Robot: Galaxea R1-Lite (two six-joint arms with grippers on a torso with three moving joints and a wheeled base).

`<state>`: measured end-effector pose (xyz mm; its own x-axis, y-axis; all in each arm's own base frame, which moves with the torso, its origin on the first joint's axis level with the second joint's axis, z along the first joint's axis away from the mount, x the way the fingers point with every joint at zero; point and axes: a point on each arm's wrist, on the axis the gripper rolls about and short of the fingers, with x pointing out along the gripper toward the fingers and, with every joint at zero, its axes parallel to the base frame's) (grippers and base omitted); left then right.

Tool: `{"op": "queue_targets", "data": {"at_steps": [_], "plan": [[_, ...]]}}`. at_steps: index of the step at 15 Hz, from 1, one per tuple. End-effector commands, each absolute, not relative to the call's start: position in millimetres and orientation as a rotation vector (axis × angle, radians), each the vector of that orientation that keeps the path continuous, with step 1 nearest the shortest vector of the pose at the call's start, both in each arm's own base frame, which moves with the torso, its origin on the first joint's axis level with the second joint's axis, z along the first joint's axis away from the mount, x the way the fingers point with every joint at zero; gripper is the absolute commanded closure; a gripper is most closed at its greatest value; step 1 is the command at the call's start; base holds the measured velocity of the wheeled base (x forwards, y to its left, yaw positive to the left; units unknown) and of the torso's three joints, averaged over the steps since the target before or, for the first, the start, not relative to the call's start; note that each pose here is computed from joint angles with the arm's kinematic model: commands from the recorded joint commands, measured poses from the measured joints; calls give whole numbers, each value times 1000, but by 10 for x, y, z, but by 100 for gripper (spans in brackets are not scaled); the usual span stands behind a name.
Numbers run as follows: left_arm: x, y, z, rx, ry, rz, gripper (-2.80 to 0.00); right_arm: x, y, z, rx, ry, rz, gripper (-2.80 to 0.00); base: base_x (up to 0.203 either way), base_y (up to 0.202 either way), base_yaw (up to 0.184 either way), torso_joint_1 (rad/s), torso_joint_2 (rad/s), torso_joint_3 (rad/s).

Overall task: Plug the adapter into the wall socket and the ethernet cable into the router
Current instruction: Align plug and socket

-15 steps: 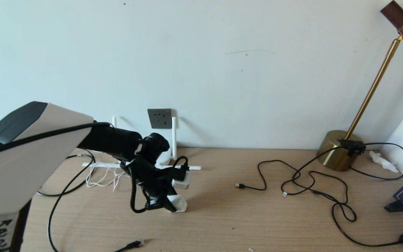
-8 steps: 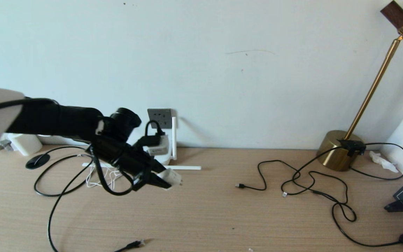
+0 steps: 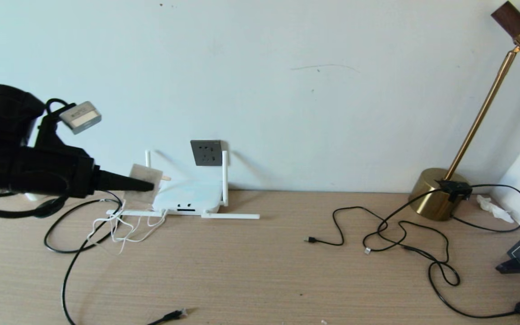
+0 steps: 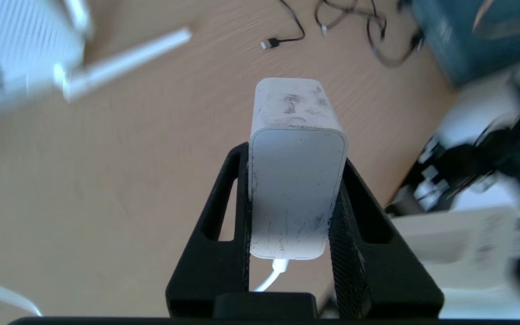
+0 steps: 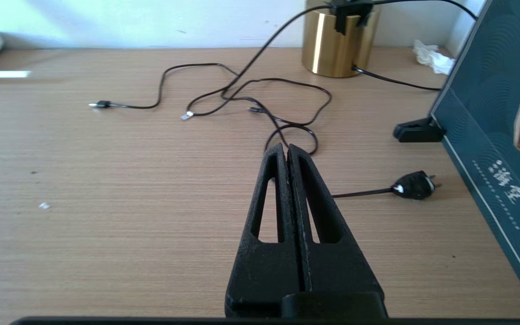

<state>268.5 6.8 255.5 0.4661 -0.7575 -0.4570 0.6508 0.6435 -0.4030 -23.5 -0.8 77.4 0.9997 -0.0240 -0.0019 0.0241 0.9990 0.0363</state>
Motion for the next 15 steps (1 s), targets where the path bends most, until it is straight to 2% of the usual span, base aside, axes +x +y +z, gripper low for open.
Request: {"op": "queue_targets", "data": {"at_steps": [1, 4, 6, 8, 11, 15], "plan": [[2386, 314, 2529, -319, 679, -749, 0, -234, -8, 774, 37, 3, -25, 0, 0, 0, 0, 0, 0, 0], [2331, 383, 2178, -438, 748, -701, 0, -235, -8, 774, 37, 2, -25, 0, 0, 0, 0, 0, 0, 0], [2443, 421, 2047, -429, 675, -681, 0, -234, -8, 774, 37, 3, -25, 0, 0, 0, 0, 0, 0, 0], [2611, 432, 2101, -501, 609, -583, 0, -234, -8, 774, 41, 3, -25, 0, 0, 0, 0, 0, 0, 0], [2851, 229, 2041, -329, 402, -313, 0, -234, -8, 774, 43, 3, -25, 0, 0, 0, 0, 0, 0, 0], [3345, -25, 1462, -72, 164, -181, 0, -234, -8, 773, 44, -1, -25, 0, 0, 0, 0, 0, 0, 0]]}}
